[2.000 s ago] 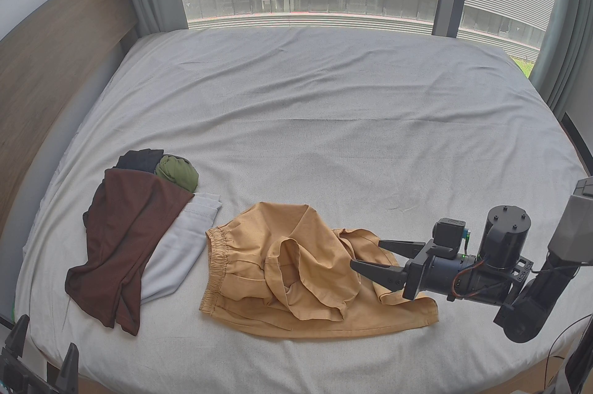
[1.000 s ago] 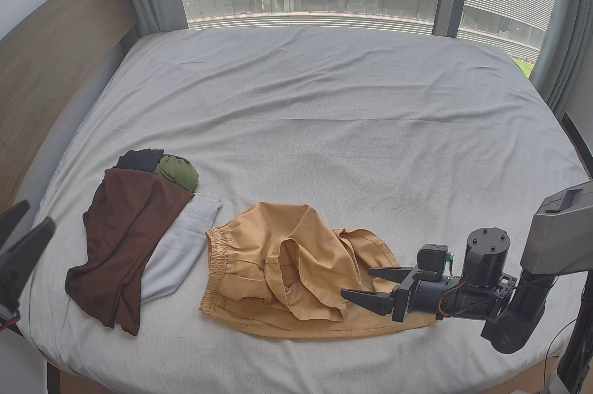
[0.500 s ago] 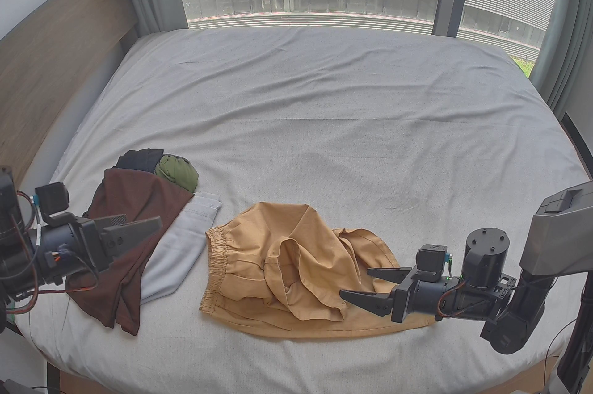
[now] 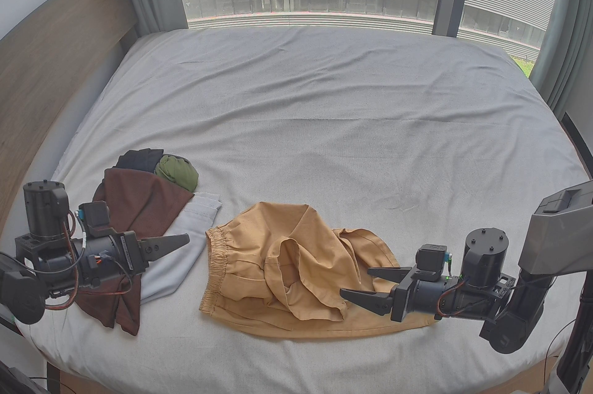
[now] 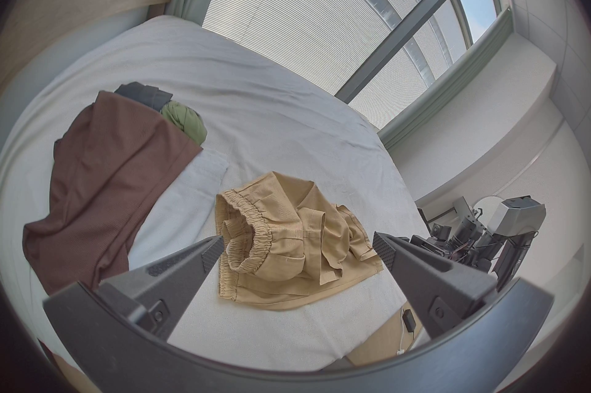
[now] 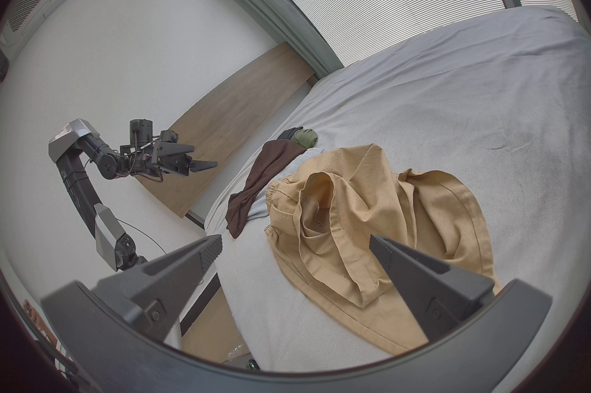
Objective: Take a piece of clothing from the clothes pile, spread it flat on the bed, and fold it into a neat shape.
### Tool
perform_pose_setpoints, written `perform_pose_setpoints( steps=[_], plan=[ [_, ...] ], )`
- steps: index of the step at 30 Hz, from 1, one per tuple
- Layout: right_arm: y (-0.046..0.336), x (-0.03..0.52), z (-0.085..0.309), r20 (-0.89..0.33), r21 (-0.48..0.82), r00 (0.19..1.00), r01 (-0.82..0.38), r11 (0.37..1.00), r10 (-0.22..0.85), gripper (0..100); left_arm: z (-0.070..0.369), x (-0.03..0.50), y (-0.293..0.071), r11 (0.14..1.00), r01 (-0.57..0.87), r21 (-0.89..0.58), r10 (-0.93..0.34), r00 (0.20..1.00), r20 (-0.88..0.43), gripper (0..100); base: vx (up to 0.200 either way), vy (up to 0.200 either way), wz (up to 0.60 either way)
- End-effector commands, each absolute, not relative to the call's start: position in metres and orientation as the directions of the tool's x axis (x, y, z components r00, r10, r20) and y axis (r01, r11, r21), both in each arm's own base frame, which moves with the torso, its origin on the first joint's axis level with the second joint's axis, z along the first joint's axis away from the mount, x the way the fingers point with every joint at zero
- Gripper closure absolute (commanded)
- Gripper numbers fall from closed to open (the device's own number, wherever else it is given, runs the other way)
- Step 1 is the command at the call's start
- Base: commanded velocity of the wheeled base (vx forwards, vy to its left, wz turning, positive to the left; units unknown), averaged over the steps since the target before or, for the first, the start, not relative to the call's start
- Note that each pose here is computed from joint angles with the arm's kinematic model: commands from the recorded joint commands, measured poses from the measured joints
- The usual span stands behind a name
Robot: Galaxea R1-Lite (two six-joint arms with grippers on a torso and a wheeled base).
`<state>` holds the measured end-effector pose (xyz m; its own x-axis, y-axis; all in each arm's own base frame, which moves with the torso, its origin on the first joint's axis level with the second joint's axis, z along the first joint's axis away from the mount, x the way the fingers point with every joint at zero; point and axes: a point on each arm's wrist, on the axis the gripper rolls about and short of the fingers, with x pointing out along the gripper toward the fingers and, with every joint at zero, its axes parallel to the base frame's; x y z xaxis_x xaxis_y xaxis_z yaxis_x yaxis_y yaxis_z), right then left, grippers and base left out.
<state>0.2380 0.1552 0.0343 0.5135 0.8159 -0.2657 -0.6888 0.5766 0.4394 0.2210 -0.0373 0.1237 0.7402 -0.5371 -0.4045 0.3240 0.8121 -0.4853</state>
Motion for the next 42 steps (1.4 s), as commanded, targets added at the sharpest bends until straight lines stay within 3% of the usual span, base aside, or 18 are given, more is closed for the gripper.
perform_pose_setpoints(
  steps=[1,12,25,31,36,42],
  plan=[
    [0.155,0.238,0.034,-0.266,0.439,0.514,-0.689,0.577,0.816,0,0.102,0.232,-0.041,0.808,0.283,-0.516,-0.54,0.704,-0.461,0,0.0,0.0,0.0],
    [0.155,0.238,0.035,-0.264,0.439,0.514,-0.689,0.576,0.816,0,0.079,0.243,-0.056,0.783,0.243,-0.573,-0.571,0.648,-0.504,0,0.0,0.0,0.0],
    [0.154,0.238,0.034,-0.266,0.441,0.516,-0.686,0.579,0.814,0,0.042,0.264,-0.073,0.772,0.306,-0.557,-0.592,0.667,-0.453,0,0.0,0.0,0.0],
    [0.155,0.238,0.037,-0.25,0.448,0.491,-0.705,0.549,0.834,0,0.035,0.268,-0.079,0.775,0.309,-0.551,-0.587,0.674,-0.448,0,0.0,0.0,0.0],
    [0.149,0.256,0.044,-0.209,0.425,0.56,-0.686,0.59,0.801,0,0.03,0.269,-0.08,0.776,0.305,-0.552,-0.588,0.665,-0.46,0,0.0,0.0,0.0],
    [0.15,0.257,0.044,-0.204,0.422,0.566,-0.685,0.594,0.798,0,0.024,0.271,-0.084,0.775,0.305,-0.553,-0.593,0.654,-0.47,0,0.0,0.0,0.0]
  ],
)
